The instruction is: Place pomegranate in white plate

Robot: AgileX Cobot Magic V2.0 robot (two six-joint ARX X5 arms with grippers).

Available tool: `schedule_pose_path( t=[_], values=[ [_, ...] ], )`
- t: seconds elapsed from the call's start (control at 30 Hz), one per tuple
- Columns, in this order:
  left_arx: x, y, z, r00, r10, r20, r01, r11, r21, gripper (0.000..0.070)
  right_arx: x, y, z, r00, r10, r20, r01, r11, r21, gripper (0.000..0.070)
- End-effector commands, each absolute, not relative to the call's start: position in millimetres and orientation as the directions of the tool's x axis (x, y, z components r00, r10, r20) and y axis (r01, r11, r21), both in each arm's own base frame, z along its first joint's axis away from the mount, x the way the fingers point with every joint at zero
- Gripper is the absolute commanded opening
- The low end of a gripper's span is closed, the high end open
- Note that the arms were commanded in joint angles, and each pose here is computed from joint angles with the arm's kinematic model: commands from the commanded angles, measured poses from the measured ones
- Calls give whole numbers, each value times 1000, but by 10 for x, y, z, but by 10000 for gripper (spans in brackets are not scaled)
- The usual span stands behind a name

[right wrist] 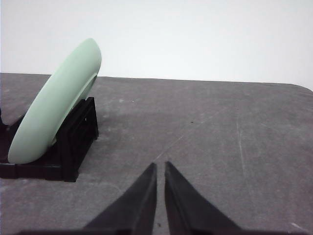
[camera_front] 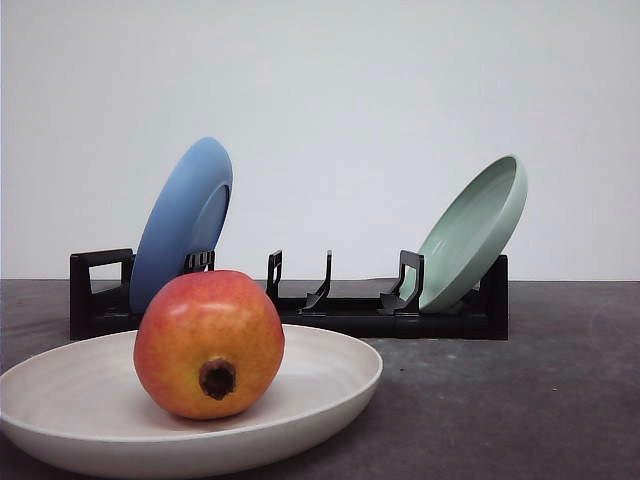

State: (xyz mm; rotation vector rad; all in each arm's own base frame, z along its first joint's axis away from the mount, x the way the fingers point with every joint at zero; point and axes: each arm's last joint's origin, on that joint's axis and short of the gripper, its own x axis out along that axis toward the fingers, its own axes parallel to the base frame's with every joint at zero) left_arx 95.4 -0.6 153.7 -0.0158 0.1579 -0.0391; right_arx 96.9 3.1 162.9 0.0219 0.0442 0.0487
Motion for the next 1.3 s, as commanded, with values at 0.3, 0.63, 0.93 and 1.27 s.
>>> schedule_pose_path(
  t=[0.3,0.63,0.93,1.27],
  values=[
    [960,-4,1517,988,-36,-152,35,999,-8,0,972,30,1625,998,49,-38,-48,999,26,28],
    [960,-4,1517,988,-36,-152,35,999,-8,0,972,30,1625,998,49,-38,-48,999,26,28],
    [960,-4,1517,988,-36,-152,35,999,-8,0,972,30,1625,998,49,-38,-48,999,26,28],
    [960,-4,1517,988,-36,-152,35,999,-8,0,972,30,1625,998,49,-38,-48,999,26,28]
  ],
)
